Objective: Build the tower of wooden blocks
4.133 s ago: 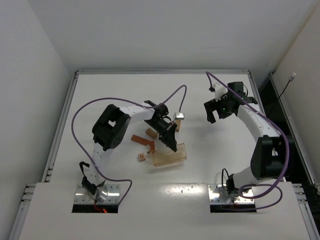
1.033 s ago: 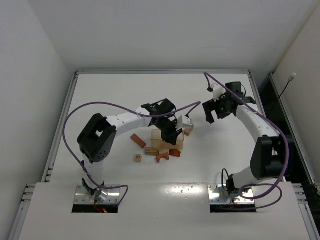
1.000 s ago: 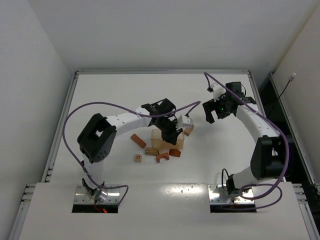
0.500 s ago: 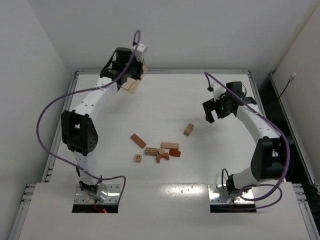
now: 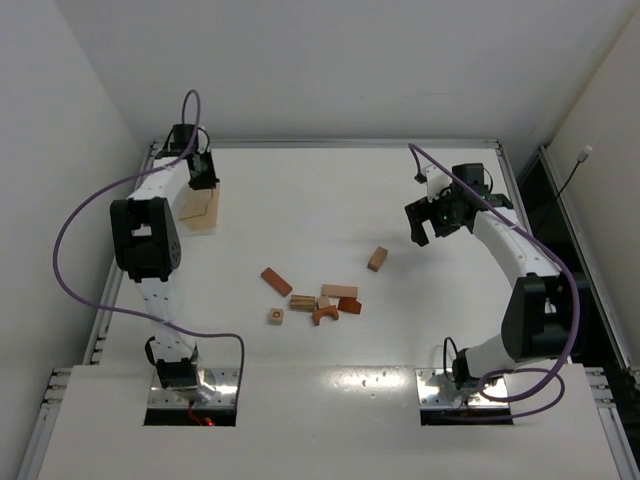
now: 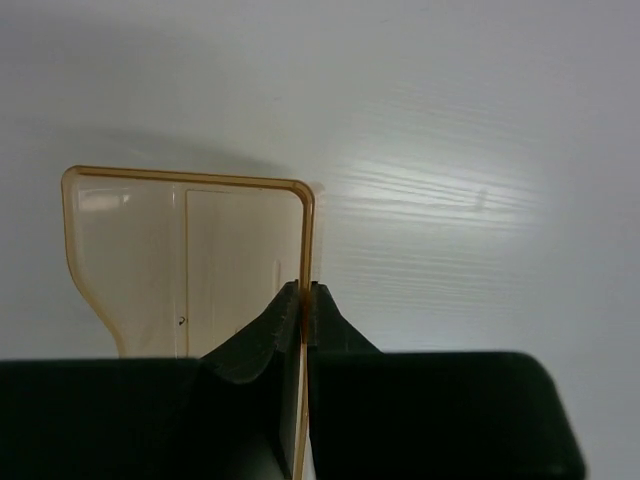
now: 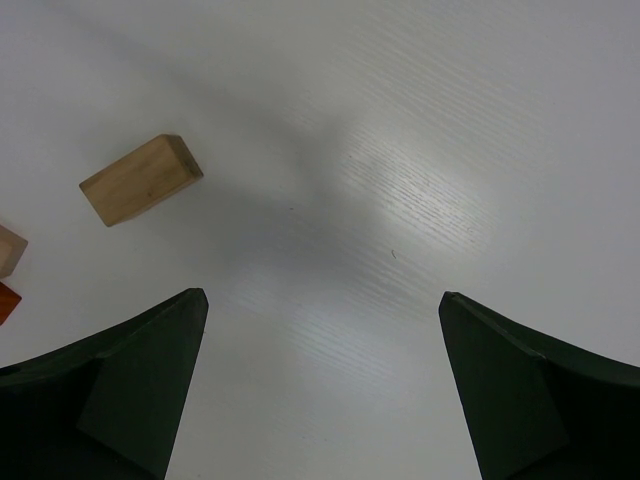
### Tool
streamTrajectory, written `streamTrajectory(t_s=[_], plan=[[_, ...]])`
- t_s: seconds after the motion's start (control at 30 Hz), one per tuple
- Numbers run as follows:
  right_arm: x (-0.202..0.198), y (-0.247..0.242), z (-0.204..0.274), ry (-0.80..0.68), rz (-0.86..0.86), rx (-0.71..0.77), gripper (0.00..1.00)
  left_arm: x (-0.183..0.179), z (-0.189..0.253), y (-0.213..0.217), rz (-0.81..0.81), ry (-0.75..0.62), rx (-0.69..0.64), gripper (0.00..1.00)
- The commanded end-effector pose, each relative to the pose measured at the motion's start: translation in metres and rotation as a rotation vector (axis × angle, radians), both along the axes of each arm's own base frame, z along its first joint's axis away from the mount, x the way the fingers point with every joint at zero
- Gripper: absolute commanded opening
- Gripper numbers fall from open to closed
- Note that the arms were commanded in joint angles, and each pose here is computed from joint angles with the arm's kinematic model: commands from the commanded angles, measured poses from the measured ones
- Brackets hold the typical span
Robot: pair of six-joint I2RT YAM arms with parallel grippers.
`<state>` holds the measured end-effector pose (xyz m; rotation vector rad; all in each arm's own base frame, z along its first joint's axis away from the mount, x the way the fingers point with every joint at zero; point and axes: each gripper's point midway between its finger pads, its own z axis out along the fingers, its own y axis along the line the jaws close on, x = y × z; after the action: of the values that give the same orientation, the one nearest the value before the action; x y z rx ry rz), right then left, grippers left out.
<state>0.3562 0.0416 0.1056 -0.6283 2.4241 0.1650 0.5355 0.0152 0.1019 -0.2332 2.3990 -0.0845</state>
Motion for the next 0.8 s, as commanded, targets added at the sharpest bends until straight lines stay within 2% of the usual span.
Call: streamTrajectory(t_s=[0.0, 0.07, 0.1, 0.23, 0.47, 0.5, 0.57, 0.6, 0.63, 0.7, 0.77], plan=[[0.012, 0.006, 0.009, -0.044, 0.004, 0.026, 0.97, 0.013, 0.013, 0.032, 0.057, -0.027, -0.017, 0.0], [0.012, 0.006, 0.009, -0.044, 0.004, 0.026, 0.97, 0.018, 0.014, 0.052, 0.072, -0.02, 0.0, 0.0], [0.012, 0.006, 0.009, -0.044, 0.004, 0.026, 0.97, 0.02, -0.002, 0.054, 0.079, 0.014, 0.004, 0.0], [0.012, 0.006, 0.009, -0.044, 0.004, 0.026, 0.97, 0.023, -0.019, 0.086, 0.111, 0.049, 0.027, 0.0], [0.01, 0.005, 0.005, -0.025, 0.004, 0.025, 0.97, 0.018, -0.039, 0.097, 0.107, 0.09, 0.039, 0.02], [0.012, 0.006, 0.008, -0.034, 0.004, 0.026, 0.97, 0.015, -0.043, 0.095, 0.094, 0.1, 0.036, 0.14], [0.012, 0.006, 0.008, -0.034, 0.004, 0.026, 0.97, 0.013, -0.046, 0.098, 0.094, 0.102, 0.022, 0.24], [0.012, 0.006, 0.008, -0.034, 0.004, 0.026, 0.97, 0.016, -0.045, 0.095, 0.083, 0.091, 0.009, 0.42], [0.012, 0.006, 0.008, -0.034, 0.004, 0.026, 0.97, 0.011, -0.05, 0.101, 0.085, 0.104, 0.013, 0.5], [0.012, 0.006, 0.008, -0.034, 0.004, 0.026, 0.97, 0.011, -0.036, 0.098, 0.068, 0.068, 0.013, 0.64], [0.012, 0.006, 0.008, -0.034, 0.004, 0.026, 0.97, 0.017, -0.016, 0.1, 0.069, -0.004, 0.027, 0.69]])
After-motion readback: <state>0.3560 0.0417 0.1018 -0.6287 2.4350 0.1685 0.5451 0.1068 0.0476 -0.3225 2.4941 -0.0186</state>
